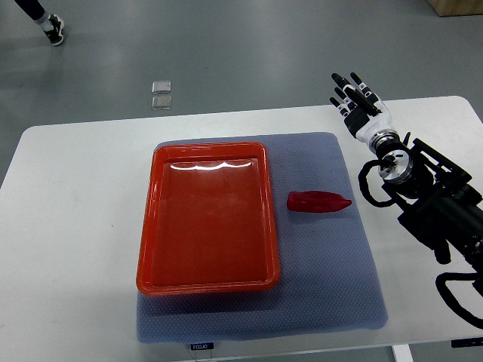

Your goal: Place red pepper on red tray

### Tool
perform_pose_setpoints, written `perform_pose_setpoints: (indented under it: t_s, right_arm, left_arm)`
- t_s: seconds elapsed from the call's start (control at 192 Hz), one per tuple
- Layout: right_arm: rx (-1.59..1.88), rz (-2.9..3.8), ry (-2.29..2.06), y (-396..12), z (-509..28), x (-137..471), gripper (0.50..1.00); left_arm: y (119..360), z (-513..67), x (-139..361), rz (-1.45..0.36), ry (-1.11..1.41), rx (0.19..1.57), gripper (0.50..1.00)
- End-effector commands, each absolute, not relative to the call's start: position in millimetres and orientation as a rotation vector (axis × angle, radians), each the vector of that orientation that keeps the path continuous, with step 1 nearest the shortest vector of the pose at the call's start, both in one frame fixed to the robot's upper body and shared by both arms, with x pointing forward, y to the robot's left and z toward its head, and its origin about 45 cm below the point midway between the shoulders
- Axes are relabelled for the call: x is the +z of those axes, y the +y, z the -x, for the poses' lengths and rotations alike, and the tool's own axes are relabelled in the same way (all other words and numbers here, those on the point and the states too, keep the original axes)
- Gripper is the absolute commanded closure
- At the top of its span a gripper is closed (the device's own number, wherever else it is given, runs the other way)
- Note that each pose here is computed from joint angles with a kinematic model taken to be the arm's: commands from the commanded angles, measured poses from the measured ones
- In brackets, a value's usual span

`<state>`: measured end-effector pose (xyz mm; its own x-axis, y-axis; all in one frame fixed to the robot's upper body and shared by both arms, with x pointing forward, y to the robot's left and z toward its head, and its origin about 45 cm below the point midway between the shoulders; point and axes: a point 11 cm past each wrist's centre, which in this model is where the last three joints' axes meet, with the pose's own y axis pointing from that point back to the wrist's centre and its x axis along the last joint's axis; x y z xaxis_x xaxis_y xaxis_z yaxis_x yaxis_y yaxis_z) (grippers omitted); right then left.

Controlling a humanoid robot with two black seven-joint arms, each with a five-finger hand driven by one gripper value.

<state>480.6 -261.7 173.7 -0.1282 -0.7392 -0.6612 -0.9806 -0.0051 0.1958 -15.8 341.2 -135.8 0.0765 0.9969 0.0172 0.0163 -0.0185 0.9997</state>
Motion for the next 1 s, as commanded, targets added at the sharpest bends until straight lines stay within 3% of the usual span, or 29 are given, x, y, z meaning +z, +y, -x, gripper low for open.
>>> perform_pose_setpoints:
  t_s: [0.0,0.996]
  right_arm:
    - [0.898,1.779,1.909,-260.9,-481.1,174.8,0.581]
    - [0.908,1.757,1.900,-262.3,-481.7,176.1,0.581]
  left_arm:
    - [341.3,15.8,-135.8,-1.271,1.156,1.158,0.500]
    - [341.3,15.9,-135.8,-1.272,1.155,1.157,0.500]
